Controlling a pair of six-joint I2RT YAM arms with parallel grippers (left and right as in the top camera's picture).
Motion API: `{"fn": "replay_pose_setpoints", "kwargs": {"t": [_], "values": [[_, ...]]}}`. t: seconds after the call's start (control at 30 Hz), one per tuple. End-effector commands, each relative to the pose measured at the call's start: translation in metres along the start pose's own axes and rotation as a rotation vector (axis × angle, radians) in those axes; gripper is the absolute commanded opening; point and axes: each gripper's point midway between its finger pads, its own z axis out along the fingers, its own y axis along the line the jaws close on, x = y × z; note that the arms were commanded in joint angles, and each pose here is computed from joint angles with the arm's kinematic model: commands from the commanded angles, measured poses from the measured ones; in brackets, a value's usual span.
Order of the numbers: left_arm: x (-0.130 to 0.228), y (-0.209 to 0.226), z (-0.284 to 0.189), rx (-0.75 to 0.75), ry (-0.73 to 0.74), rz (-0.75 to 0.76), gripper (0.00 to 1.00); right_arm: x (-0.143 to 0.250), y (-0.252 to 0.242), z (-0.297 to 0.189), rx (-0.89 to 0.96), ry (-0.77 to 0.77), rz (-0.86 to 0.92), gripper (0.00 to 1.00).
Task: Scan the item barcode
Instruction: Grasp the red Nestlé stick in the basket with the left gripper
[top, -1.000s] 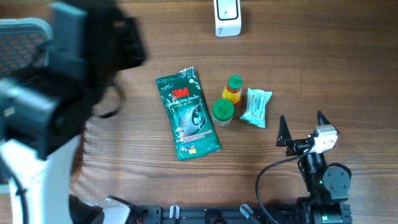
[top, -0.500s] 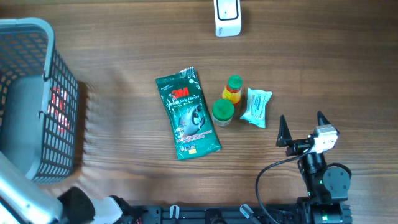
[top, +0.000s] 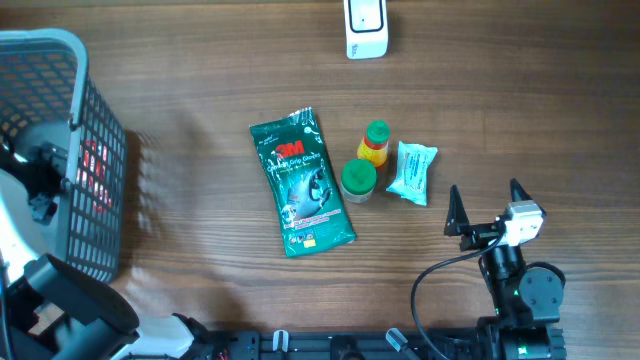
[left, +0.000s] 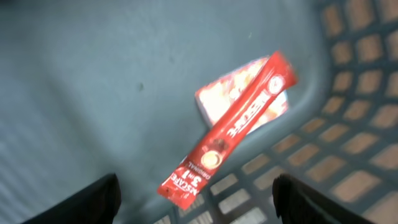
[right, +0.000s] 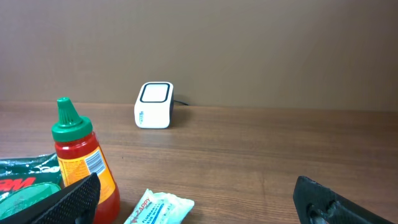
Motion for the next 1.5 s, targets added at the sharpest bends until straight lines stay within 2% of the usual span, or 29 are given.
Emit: {"fn": "replay_pose_setpoints", "kwargs": {"t": [0.0, 0.27, 0.37, 0.53, 0.63, 0.73, 0.8, 0.83, 0.9, 1.03, 1.13, 1.23, 1.33, 1.4, 1.47], "values": [[0.020, 0.000, 0.029, 0.059, 0.023, 0.059, 0.83, -0.002, -0.001, -0.001, 0.003, -0.010, -0.011, 1.00], [0.036, 0.000, 0.059, 0.122, 0.011, 0.068, 0.88, -0.002, -0.001, -0.001, 0.003, -0.010, -0.011, 1.00], [0.035, -0.004, 0.059, 0.142, 0.009, 0.070, 0.82, -0.002, -0.001, -0.001, 0.003, -0.010, -0.011, 1.00], [0.047, -0.014, 0.070, 0.212, 0.079, 0.089, 0.80, -0.002, -0.001, -0.001, 0.003, -0.010, -0.011, 1.00], [0.055, -0.010, 0.084, 0.202, 0.124, 0.087, 0.78, -0.002, -0.001, -0.001, 0.003, -0.010, -0.011, 1.00], [0.062, -0.006, 0.094, 0.191, 0.159, 0.096, 0.58, -0.002, -0.001, -0.001, 0.003, -0.010, -0.011, 1.00], [0.061, -0.006, 0.094, 0.191, 0.157, 0.096, 0.37, -0.002, -0.001, -0.001, 0.003, -0.010, -0.011, 1.00], [0.057, -0.007, 0.093, 0.193, 0.148, 0.097, 0.23, -0.002, -0.001, -0.001, 0.003, -0.010, -0.011, 1.00], [0.049, -0.010, 0.086, 0.194, 0.133, 0.100, 0.04, -0.002, -0.001, -0.001, 0.003, -0.010, -0.011, 1.00], [0.017, -0.013, 0.047, 0.162, 0.080, 0.113, 0.04, -0.002, -0.001, -0.001, 0.003, -0.010, -0.011, 1.00], [-0.021, -0.020, -0.019, 0.158, -0.021, 0.105, 0.04, -0.002, -0.001, -0.001, 0.003, -0.010, -0.011, 1.00], [-0.043, -0.033, -0.084, 0.198, -0.135, 0.113, 0.04, -0.002, -0.001, -0.001, 0.003, -0.010, -0.011, 1.00], [-0.044, -0.062, -0.151, 0.358, -0.234, 0.112, 0.04, -0.002, -0.001, -0.001, 0.003, -0.010, -0.011, 1.00], [-0.021, -0.093, -0.201, 0.577, -0.251, 0.154, 0.04, -0.002, -0.001, -0.001, 0.003, -0.010, -0.011, 1.00], [0.003, -0.111, -0.232, 0.703, -0.247, 0.214, 0.04, -0.002, -0.001, -0.001, 0.003, -0.010, -0.011, 1.00]]}}
